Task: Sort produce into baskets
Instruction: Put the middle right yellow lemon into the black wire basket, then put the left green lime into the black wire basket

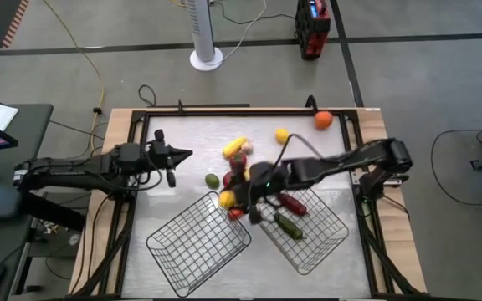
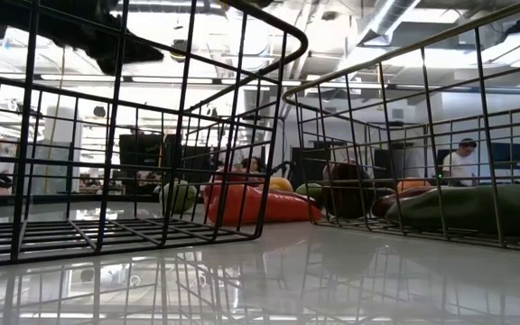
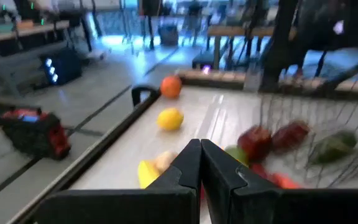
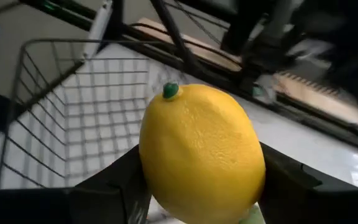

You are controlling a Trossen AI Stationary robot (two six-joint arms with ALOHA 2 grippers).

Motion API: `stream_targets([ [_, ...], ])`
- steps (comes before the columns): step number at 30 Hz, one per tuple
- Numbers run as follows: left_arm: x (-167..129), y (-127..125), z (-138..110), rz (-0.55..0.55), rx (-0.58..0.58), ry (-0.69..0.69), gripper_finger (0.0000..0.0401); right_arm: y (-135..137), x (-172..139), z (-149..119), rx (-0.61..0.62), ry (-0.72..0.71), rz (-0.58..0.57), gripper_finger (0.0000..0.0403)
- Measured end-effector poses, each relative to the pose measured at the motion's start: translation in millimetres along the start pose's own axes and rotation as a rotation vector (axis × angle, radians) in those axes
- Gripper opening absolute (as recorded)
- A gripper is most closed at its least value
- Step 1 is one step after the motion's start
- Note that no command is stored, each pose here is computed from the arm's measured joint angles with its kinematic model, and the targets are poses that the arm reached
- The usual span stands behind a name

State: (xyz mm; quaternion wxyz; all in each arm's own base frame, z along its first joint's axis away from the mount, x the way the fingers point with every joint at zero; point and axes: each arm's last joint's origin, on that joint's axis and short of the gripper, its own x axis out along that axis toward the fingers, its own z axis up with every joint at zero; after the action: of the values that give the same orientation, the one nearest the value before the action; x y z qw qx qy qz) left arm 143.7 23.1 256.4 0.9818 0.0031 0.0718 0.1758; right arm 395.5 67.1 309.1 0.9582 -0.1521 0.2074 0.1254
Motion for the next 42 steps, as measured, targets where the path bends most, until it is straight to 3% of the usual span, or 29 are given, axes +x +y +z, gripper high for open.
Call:
stream_targets([
  [5,-9.5,1.7,3.2,-0.022,-0.051,-0.029,0.0,23.7,35.7,-15.1,0.098,0.018,0.046,0.0254],
  [10,-11.0,2.0,1.7,-0.024,-0.07,-0.015,0.0,30.9,50.7,-27.2,0.22,0.063,0.061,0.0257],
  [19,-8.4,0.6,0.1,-0.05,-0.088,0.004,0.0,25.4,51.2,-29.7,0.314,0.068,0.132,0.0307],
  [26,-8.4,0.4,0.0,-0.055,-0.087,0.005,0.0,20.4,46.9,-23.7,0.296,0.126,0.144,0.0353],
  [32,-8.4,0.4,-1.0,-0.055,-0.089,0.015,0.0,-15.7,8.8,-6.0,0.237,0.335,0.007,0.0352],
  [38,-4.2,-0.6,-4.5,-0.051,-0.113,0.048,0.0,-62.3,-47.3,-37.2,0.27,0.596,-0.2,0.033],
  [42,7.5,-2.4,-8.7,-0.01,-0.104,0.082,0.0,-86.3,-95.9,-68.0,0.379,0.582,-0.331,0.0321],
])
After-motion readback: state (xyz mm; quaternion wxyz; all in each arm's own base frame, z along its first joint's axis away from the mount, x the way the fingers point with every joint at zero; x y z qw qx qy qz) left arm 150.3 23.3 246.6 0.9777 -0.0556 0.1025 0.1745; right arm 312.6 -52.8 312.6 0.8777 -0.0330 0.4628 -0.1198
